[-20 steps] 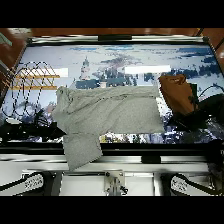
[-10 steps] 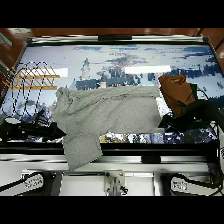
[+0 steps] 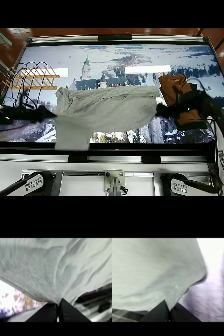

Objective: Fold the shirts.

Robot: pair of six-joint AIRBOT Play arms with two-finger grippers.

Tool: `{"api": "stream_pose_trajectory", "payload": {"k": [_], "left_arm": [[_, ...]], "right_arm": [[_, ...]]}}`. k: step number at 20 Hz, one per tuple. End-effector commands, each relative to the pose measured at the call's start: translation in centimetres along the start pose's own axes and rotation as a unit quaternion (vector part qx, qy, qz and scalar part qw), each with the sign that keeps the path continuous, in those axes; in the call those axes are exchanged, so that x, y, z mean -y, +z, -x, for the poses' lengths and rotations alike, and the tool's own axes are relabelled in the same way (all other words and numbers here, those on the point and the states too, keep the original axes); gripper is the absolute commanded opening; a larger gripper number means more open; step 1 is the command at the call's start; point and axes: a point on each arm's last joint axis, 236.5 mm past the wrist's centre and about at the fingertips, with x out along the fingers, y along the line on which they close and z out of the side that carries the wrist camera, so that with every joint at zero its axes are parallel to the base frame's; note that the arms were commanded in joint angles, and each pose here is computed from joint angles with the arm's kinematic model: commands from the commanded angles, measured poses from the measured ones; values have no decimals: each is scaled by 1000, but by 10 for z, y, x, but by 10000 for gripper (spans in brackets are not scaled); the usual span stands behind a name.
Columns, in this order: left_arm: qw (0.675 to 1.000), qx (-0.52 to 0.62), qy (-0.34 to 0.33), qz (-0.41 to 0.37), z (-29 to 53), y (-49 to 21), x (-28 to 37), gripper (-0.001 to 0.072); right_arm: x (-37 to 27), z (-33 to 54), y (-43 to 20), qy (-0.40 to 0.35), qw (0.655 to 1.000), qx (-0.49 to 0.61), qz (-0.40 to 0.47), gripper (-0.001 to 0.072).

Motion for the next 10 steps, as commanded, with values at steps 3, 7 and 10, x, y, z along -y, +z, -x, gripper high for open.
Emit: {"api": "stream_pose_trajectory", "payload": {"k": [3,7,10], "left_arm": [[876,375,3,-303,245,110,236,33],[653,624,4,-430,442,16,406,33],[612,664,-42,-427,478,-56,446,33]], "right_arm": [[-158,283,108,55,890,414,183,69],[-244,524,19,39,695,665,270,69],[-259,581,-62,17,631,717,297,69]]}}
